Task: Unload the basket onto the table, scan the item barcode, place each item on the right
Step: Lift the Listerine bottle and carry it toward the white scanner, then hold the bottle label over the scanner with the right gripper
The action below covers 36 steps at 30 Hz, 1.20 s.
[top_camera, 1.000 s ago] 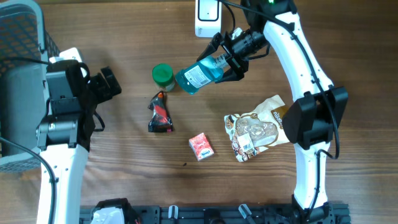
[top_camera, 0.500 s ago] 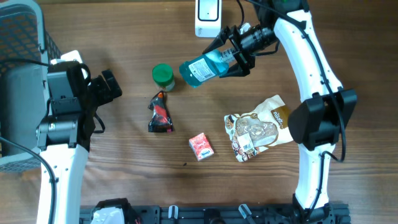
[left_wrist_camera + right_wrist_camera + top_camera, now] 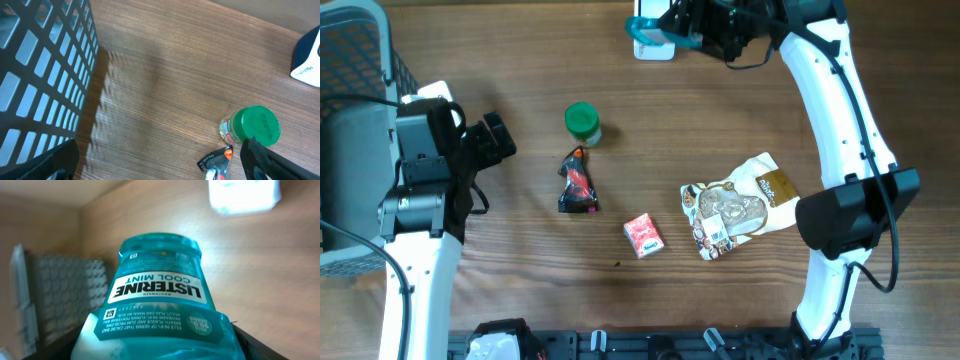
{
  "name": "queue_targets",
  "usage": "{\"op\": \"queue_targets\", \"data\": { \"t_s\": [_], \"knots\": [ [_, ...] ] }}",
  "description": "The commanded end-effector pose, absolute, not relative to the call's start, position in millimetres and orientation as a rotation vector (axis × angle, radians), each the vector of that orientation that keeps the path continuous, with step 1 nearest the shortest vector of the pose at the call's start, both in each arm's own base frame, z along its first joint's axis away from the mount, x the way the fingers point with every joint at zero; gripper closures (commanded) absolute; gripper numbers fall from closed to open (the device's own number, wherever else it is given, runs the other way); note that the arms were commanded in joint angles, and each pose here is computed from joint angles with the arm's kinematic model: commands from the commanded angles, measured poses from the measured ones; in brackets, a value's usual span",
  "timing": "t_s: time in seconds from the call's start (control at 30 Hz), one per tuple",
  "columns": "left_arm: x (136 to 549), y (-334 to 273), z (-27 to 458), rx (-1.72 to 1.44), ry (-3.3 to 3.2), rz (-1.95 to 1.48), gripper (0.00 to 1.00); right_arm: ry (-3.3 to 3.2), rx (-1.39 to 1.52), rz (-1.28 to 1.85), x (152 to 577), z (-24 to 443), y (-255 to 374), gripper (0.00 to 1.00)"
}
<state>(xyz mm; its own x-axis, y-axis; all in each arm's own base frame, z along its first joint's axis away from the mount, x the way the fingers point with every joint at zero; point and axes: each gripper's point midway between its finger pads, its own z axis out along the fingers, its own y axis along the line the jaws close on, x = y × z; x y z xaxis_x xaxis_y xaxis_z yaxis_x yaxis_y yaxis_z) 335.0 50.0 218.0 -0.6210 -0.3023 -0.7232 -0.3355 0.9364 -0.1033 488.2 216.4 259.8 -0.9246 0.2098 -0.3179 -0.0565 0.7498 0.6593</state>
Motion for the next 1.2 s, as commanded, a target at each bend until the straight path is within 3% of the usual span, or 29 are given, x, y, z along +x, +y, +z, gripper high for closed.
{"op": "queue_targets", "data": {
  "t_s": [0.0, 0.17, 0.67, 1.17],
  "knots": [
    [337, 47, 220, -0.45, 2.276, 0.032, 0.0, 2.389, -0.007, 0.675, 517, 289, 192, 0.33],
    [337, 47, 220, -0.45, 2.276, 0.032, 0.0, 2.258, -0.064, 0.534, 544, 300, 198, 0.33],
    [337, 47, 220, -0.45, 2.276, 0.032, 0.0, 2.103, -0.227, 0.501, 628, 224, 228, 0.33],
    [337, 47, 220, -0.45, 2.276, 0.032, 0.0, 1.981, -0.602, 0.702, 623, 190, 276, 0.34]
  ]
}}
